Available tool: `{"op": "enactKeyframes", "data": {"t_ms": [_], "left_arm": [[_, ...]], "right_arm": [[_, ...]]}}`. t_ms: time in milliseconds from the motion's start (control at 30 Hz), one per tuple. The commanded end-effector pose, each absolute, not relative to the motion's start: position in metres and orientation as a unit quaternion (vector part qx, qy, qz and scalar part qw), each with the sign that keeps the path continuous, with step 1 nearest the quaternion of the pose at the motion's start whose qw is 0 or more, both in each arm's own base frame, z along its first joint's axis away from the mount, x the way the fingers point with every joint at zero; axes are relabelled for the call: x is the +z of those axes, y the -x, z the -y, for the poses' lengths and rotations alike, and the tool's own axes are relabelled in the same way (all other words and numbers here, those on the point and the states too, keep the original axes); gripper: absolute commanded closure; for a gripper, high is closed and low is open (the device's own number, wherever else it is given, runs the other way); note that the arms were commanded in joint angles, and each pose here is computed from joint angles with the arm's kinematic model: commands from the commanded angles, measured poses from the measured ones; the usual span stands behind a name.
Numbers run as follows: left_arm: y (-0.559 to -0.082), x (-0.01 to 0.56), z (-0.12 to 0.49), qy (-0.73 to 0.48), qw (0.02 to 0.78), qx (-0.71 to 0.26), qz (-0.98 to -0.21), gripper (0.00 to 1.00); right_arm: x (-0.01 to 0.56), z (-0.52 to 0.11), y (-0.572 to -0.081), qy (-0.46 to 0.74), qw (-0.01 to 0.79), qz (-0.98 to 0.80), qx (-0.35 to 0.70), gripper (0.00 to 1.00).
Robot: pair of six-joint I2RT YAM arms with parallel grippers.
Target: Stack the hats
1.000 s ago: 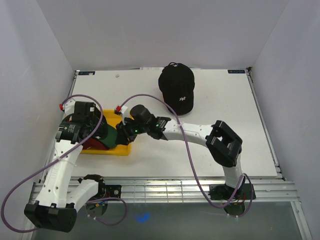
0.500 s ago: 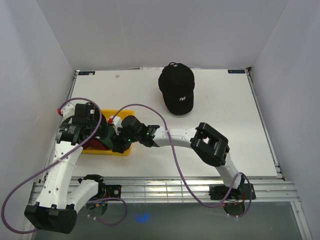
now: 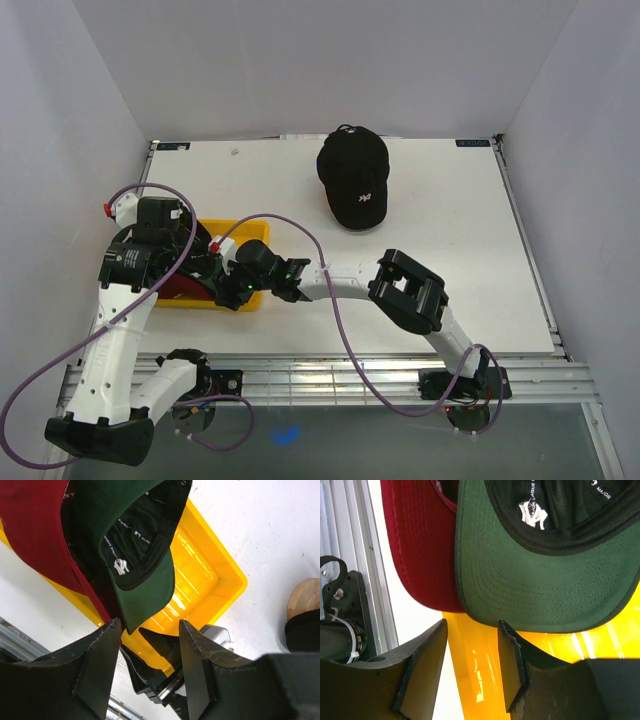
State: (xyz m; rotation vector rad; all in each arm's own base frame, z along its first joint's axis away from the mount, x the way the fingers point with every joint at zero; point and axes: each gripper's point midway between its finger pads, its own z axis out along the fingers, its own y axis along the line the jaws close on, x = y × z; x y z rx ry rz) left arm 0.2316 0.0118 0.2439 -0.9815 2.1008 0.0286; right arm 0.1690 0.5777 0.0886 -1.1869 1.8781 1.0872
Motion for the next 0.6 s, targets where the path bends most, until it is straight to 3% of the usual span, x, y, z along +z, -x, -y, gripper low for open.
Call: {"op": "enactKeyframes", "data": {"t_ms": [0,567], "left_arm": [[-0.234,0.258,-0.011,0.383,0.411,0.002,-0.827,0.39],[-0.236,0.263,-0.005,0.373,0.416,-0.017,-0.829,0.39]], "right_arm": [[0.108,-0.596,-0.184,0.434,0.374,-0.704,0.42,0.5],[0.102,-0.594,-0.198,0.418,0.411,-0.703,0.403,0.63]]}}
